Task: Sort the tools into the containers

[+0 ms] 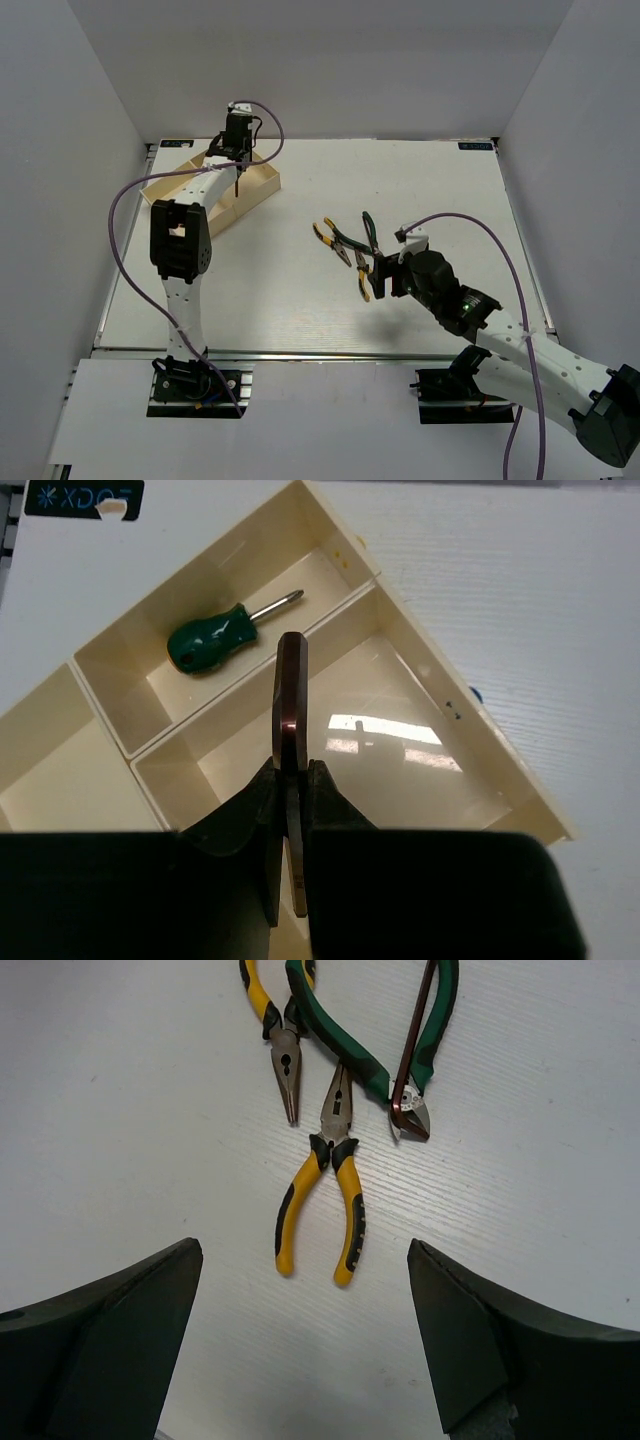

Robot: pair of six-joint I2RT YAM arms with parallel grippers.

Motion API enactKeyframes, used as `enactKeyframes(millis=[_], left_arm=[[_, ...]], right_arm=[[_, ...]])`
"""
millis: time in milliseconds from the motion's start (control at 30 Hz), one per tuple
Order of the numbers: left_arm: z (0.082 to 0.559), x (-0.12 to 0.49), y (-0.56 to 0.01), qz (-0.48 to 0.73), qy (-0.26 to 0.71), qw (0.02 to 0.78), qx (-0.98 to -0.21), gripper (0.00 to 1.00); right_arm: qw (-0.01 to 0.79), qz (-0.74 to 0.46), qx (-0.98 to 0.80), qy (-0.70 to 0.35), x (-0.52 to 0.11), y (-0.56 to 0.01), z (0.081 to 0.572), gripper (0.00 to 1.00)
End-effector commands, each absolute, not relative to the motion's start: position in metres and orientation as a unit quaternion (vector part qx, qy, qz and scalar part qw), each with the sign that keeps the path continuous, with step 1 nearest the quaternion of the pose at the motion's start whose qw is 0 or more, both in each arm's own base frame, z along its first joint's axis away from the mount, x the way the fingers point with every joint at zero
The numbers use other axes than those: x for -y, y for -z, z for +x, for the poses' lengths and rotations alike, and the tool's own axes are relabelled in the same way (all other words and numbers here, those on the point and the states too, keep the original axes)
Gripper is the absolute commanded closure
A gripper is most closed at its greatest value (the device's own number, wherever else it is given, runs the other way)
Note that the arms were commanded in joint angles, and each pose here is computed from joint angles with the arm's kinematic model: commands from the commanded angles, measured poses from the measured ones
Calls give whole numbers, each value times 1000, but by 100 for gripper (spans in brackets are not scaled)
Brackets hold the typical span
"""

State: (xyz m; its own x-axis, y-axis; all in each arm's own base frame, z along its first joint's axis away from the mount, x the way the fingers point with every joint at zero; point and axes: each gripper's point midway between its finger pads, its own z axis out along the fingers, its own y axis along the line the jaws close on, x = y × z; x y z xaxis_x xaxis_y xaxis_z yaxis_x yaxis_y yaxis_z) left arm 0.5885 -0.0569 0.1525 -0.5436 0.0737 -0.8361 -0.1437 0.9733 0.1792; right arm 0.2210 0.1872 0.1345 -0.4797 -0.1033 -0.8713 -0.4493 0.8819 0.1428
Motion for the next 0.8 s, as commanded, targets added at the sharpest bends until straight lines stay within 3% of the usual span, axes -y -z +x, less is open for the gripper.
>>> enactKeyframes(millis=[0, 133, 333, 433, 767], left_arm=[[590, 41, -168, -22, -143, 476, -868, 100], [589, 40, -158, -17, -151, 461, -874, 99], [587, 39, -143, -13, -155, 446, -881, 75], [585, 39, -137, -10, -156, 435, -887, 70], [579, 49, -160, -31, -115, 452, -884, 43]], right_arm=[[490, -160, -840, -171, -185, -135, 225, 11], [487, -161, -841, -170, -185, -132, 223, 11], [489, -158, -842, -168, -184, -132, 224, 11], [489, -155, -842, -166, -182, -132, 224, 11], [492, -148, -843, -160, -180, -134, 226, 11]])
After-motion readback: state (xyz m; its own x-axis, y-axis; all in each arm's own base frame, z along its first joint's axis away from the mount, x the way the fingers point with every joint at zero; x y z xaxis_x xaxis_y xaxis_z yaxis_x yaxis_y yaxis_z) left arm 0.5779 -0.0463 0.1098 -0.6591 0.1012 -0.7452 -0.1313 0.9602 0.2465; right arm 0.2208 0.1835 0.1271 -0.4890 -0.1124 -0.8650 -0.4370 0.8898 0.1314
